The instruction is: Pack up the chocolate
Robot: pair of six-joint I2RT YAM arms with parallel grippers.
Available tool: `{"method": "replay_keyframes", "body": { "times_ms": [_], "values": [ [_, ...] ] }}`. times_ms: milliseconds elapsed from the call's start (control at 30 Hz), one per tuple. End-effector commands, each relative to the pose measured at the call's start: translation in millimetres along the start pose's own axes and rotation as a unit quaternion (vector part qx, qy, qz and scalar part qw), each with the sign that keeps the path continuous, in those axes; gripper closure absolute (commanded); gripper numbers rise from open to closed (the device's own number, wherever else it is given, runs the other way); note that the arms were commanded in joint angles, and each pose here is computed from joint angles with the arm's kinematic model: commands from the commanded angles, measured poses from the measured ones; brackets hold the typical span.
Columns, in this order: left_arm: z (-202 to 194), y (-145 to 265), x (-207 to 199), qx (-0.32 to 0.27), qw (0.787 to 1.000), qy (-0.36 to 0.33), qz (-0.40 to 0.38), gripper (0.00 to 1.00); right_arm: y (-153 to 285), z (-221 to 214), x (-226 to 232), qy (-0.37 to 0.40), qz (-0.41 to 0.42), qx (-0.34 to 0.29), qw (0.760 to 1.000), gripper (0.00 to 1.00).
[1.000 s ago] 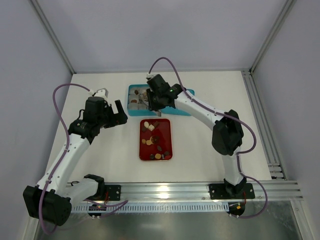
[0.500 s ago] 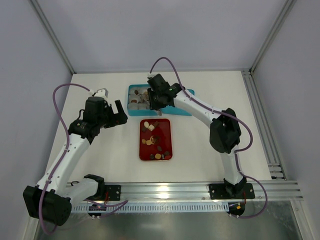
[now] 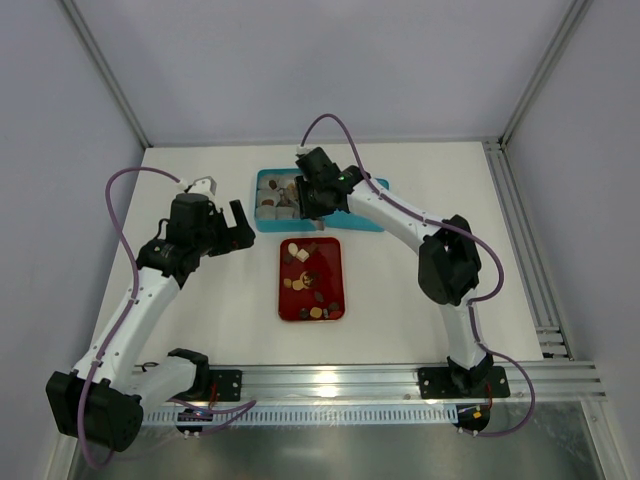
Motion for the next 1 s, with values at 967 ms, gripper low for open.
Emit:
{"method": "replay_keyframes", "body": {
  "times_ms": [967],
  "values": [
    [-0.5, -1.2, 2.3, -0.001, 1.000, 0.001, 0.002, 0.00, 46.0, 45.3, 9.0, -0.008, 0.020, -0.079, 0.997, 0.57]
  ]
}}
Point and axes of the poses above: each gripper's point midway between its finger pads, its own y axis back along the fingers, its own x axis along the line the jaws close on, z = x × y, the point moved 5 cm from there along y, back along the fingers, and after that the axes turned 3 degrees about y, right-handed, at the moved point
